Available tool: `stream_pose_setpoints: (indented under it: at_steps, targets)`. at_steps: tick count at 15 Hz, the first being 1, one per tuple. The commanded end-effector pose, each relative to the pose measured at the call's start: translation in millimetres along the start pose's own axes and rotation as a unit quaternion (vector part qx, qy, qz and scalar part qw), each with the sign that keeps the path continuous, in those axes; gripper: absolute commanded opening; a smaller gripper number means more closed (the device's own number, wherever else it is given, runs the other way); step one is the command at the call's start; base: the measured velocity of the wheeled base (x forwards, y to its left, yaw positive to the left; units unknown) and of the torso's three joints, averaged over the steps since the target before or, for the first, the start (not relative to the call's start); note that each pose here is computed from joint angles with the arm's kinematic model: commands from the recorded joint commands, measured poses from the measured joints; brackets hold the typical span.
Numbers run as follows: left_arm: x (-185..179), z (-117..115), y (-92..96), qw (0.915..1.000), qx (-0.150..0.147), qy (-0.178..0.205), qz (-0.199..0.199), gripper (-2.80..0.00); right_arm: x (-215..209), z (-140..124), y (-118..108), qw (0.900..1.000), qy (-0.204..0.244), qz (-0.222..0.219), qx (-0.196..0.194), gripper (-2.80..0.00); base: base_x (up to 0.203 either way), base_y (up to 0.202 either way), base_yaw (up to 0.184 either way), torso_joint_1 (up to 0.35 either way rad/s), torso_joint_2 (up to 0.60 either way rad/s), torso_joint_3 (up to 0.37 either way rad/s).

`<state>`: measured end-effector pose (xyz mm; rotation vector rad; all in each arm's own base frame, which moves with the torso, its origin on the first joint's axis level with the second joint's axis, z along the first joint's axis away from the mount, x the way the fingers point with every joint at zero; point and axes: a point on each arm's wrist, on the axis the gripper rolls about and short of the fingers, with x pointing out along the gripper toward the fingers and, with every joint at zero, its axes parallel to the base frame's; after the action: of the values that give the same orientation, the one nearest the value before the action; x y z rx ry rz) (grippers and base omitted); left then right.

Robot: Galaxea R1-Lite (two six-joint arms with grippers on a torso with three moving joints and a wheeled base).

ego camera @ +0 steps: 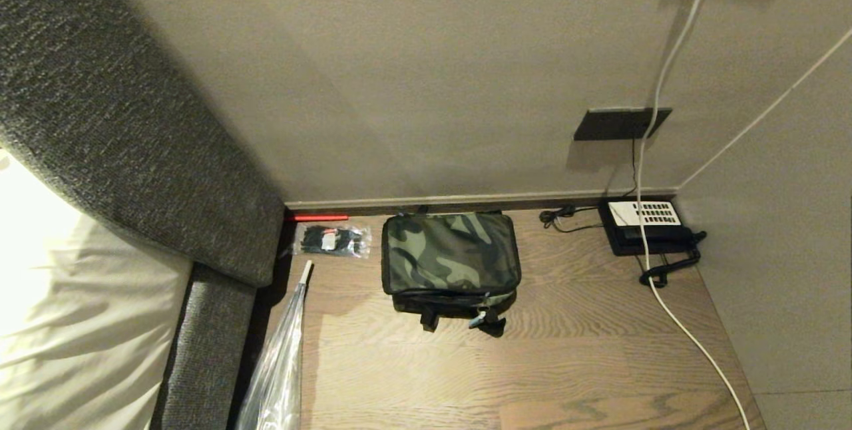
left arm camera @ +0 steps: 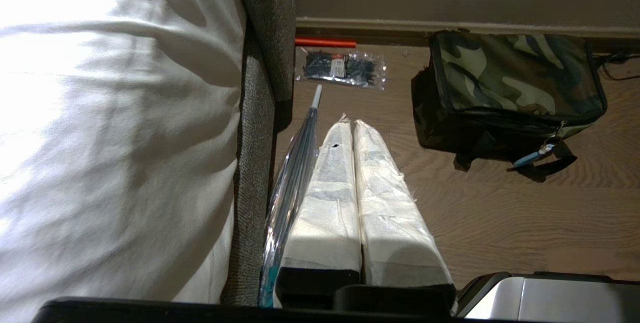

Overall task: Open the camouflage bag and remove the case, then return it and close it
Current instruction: Open the top of the storage box

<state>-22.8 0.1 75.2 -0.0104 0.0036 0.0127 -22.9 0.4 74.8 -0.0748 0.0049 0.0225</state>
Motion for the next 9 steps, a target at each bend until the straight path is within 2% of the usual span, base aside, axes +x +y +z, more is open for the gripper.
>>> stream_pose_setpoints:
  at_steps: [1, 9]
  targets:
    - [0.1, -0.9, 0.0, 1.0000, 0.000, 0.001, 0.000, -2.80, 0.0, -0.9, 0.1, 1.000, -0.001, 0.000, 0.000, -2.80, 0.000, 0.000, 0.000, 0.002, 0.01, -0.198]
    - [0.2, -0.8, 0.0, 1.0000, 0.000, 0.001, 0.000, -2.80, 0.0, -0.9, 0.1, 1.000, -0.001, 0.000, 0.000, -2.80, 0.000, 0.000, 0.000, 0.002, 0.00, -0.198]
